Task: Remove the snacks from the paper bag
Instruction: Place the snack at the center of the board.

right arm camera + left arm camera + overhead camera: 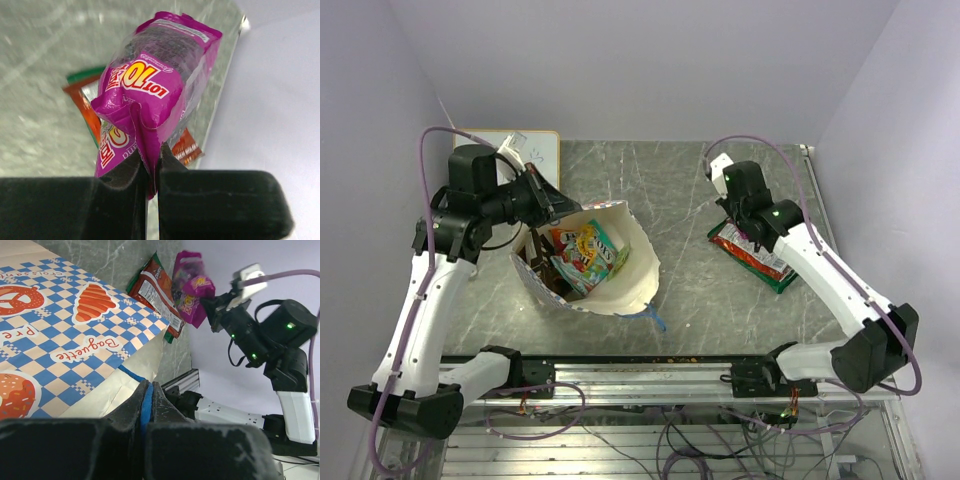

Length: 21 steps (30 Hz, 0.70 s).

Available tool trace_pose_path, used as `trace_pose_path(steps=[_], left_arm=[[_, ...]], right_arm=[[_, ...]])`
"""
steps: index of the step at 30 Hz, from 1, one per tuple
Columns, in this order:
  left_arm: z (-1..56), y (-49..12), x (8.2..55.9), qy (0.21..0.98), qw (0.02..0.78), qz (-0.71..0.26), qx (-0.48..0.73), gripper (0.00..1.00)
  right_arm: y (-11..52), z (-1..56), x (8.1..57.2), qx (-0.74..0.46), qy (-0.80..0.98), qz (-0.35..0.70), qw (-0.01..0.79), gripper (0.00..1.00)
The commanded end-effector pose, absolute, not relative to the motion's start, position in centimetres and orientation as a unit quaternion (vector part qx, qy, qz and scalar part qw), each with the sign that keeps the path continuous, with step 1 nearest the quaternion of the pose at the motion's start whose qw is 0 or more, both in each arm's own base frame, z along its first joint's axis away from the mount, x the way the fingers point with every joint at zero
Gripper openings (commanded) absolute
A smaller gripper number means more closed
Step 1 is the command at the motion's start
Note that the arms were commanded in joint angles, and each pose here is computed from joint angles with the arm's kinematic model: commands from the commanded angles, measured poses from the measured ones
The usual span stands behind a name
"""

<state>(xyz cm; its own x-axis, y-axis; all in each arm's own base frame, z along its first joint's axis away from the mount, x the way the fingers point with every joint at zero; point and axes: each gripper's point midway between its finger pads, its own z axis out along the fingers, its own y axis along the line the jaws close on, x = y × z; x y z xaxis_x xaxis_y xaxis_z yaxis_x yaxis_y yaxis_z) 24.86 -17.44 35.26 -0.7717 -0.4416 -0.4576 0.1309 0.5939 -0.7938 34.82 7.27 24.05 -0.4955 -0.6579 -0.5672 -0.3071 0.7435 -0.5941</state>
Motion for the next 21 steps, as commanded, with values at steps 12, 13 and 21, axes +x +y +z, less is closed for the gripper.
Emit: trace_pose_path(steps=[12,13,21], left_arm=[[36.1,-18.8,24.3,0.821,0.329,-0.466,-0.026,0.07],[36.1,-18.8,24.3,0.821,0.328,-0.466,-0.026,0.07],[36.0,-18.9,24.1,0.821,0.326,-0.469,-0.022,0.07]], right_arm=[[-5.9,20.4,33.3,-0.297,0.832,-0.398,0.245,0.00],[-6.1,20.2,33.4,-0.299,0.831,-0.401,0.244,0.00],[-6.0,13.6,31.3,-0.345,0.839,-0.372,0.196,0.00]])
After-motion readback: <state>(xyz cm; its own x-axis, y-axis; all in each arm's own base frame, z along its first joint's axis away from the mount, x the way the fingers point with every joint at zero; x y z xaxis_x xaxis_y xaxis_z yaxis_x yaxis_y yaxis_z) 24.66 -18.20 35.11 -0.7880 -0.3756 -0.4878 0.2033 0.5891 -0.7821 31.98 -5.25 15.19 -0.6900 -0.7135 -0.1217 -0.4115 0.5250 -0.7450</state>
